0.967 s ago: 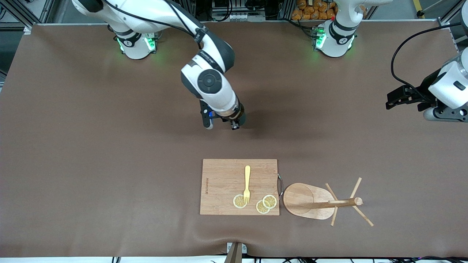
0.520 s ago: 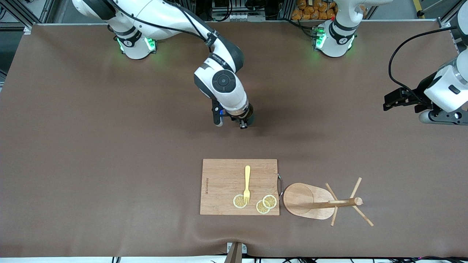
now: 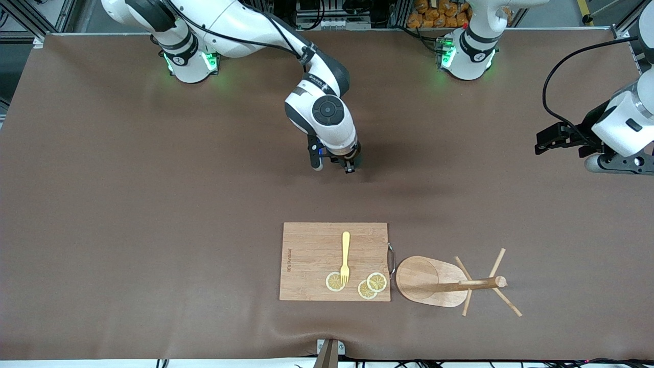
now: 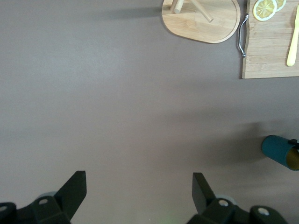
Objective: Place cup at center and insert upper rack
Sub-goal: 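Carry the mug with the right gripper to the table center, set down, then open the right gripper and withdraw while the left gripper reaches the mug, then grasp the teal mug with the left gripper and lift it, then carry the mug with the left gripper over the wooden mug tree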
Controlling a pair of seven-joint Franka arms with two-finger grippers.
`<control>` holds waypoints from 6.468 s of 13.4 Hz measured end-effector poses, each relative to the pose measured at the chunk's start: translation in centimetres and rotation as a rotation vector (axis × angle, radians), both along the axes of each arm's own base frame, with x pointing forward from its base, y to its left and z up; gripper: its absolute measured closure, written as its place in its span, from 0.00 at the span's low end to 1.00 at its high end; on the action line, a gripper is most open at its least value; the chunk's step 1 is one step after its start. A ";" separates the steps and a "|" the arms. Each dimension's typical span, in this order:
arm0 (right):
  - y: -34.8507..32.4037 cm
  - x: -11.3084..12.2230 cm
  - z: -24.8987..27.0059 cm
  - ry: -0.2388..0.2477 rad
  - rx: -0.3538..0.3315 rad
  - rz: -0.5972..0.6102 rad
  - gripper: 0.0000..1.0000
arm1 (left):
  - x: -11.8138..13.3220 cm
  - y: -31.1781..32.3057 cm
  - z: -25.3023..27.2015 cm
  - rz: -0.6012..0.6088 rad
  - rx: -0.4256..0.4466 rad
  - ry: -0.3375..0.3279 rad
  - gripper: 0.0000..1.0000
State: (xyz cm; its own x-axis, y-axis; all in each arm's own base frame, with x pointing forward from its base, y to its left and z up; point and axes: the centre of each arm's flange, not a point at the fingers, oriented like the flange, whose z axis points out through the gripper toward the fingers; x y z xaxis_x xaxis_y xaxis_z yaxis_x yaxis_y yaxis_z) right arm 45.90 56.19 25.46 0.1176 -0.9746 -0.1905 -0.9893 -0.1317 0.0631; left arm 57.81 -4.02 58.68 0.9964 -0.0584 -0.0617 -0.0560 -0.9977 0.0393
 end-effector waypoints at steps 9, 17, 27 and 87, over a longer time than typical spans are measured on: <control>-0.5 0.9 0.0 -0.016 -0.005 -0.009 0.48 | -0.3 -0.6 0.3 -0.011 -0.001 -0.001 0.00; -0.7 2.6 4.2 0.028 -0.050 -0.011 0.00 | -0.7 -2.9 -0.8 0.017 0.003 0.028 0.00; -12.8 8.8 19.7 0.102 -0.025 0.117 0.00 | -2.6 -10.2 -4.1 0.062 -0.003 -0.034 0.00; -61.0 8.3 38.4 -0.237 -0.108 1.313 0.00 | -24.5 -55.5 -46.2 0.300 0.318 -0.962 0.95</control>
State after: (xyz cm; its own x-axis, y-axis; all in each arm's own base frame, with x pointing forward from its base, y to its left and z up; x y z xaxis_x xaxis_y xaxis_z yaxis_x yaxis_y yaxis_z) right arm 54.16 -4.77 63.88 0.9917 -0.1233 0.0352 -0.1226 -0.9922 -0.0213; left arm 33.34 -59.56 12.52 0.6049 0.0788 0.7924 0.3260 -0.9324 -0.1561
